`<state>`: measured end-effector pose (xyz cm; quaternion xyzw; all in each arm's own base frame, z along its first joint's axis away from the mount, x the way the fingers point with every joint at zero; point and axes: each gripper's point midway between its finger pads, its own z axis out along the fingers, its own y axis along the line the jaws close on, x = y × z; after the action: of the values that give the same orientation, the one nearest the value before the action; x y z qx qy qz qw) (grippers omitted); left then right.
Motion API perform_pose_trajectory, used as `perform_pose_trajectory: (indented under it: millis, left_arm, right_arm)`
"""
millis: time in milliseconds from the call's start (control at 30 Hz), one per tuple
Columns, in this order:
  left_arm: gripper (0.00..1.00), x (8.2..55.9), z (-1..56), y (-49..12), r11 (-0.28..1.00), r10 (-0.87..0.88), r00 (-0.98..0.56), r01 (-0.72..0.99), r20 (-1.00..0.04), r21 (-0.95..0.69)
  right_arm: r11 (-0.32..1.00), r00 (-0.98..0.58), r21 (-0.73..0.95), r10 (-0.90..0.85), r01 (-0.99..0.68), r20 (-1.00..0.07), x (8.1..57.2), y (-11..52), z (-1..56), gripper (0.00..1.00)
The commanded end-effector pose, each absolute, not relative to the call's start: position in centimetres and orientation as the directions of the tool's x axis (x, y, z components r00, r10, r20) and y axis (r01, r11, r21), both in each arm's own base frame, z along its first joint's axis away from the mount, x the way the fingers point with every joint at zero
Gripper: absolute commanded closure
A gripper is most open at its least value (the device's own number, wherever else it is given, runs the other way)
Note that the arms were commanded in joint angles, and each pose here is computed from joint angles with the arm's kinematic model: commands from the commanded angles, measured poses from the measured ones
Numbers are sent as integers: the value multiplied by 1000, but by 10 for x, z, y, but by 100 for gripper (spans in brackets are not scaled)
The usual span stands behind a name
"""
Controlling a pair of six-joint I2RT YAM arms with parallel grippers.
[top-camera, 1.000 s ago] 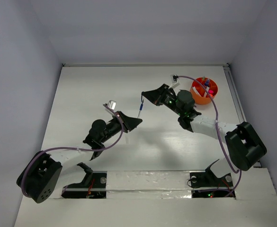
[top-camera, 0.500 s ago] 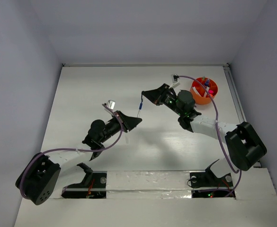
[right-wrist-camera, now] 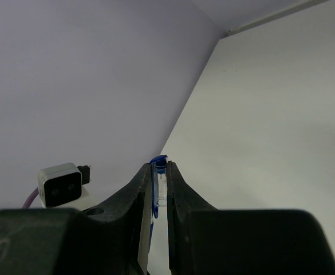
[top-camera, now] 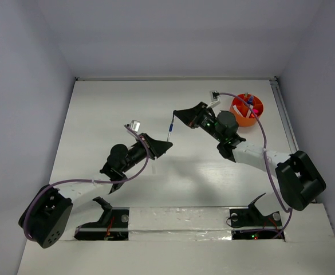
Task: Sort the stationery into containers
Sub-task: Close the pen cap on the pen.
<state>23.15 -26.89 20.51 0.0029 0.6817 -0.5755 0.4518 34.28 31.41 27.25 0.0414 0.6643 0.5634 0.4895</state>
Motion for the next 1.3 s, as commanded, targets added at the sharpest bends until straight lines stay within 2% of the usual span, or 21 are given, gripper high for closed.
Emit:
perform_pose_trajectory:
  millis: [0,1267]
  left_arm:
    - [100,235,234,-272,311,-543,-539,584,-644,-750]
    - [100,232,246,-279,280,-554,-528,611,-644,-741]
  right_arm:
    - [325,-443,754,652,-570,-616,336,308,308,100]
    - [315,-454,762,652,-566,-607,339,312,297,98]
